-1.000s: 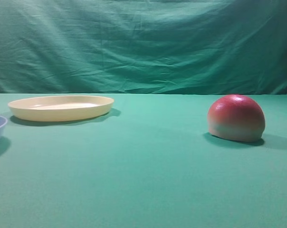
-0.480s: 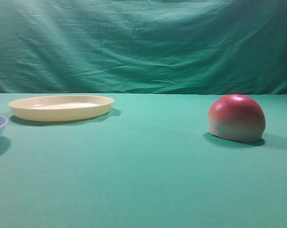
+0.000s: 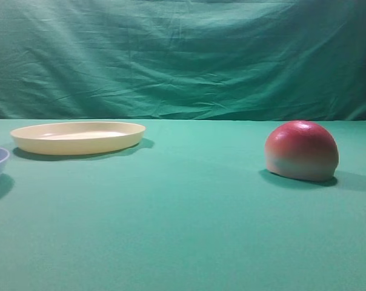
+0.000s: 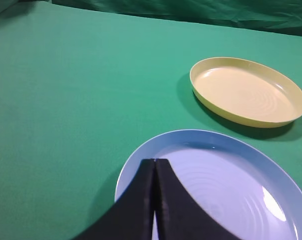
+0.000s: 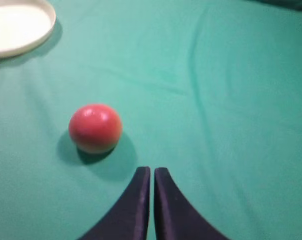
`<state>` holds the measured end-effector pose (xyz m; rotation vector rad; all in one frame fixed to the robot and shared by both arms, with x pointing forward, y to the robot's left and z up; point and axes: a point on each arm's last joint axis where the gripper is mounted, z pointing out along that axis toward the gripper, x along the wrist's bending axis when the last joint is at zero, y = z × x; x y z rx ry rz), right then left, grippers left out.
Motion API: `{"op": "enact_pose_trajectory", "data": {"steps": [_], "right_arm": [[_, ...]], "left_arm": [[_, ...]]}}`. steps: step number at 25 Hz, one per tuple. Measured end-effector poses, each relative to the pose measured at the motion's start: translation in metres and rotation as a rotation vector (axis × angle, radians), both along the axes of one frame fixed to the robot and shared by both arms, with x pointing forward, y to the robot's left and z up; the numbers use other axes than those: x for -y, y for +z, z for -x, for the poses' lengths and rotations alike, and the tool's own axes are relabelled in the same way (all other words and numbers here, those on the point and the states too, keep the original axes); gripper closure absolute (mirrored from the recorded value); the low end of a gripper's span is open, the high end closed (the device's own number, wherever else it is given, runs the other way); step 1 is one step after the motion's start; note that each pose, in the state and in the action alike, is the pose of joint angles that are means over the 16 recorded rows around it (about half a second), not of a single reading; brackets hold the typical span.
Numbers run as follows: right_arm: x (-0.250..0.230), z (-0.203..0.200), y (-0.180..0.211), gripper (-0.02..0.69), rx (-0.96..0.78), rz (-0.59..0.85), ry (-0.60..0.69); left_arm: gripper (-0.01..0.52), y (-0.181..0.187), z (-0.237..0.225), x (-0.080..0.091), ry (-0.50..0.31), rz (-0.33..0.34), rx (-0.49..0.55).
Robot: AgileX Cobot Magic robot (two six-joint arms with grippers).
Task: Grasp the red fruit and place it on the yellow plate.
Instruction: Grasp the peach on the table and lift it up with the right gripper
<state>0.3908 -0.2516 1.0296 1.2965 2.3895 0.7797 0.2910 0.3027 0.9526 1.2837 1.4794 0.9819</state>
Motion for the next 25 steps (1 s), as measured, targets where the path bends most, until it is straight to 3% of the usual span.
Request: {"op": "enact_pose_trajectory", "data": {"steps": [7, 11, 17, 25], "right_arm": [[-0.037, -0.04, -0.005, 0.659, -0.074, 0.067, 0.192], [-0.065, -0.06, -0.011, 0.602, -0.089, 0.098, 0.289], [-0.091, -0.081, -0.024, 0.391, -0.1, 0.113, 0.321], [-0.098, -0.1, -0.043, 0.084, -0.144, 0.091, 0.226]], "left_arm": [[0.514, 0.0, 0.0, 0.0, 0.0, 0.0, 0.0], [0.514, 0.0, 0.0, 0.0, 0.0, 0.0, 0.0], [0.514, 0.0, 0.0, 0.0, 0.0, 0.0, 0.0], [0.514, 0.0, 0.0, 0.0, 0.0, 0.0, 0.0]]}}
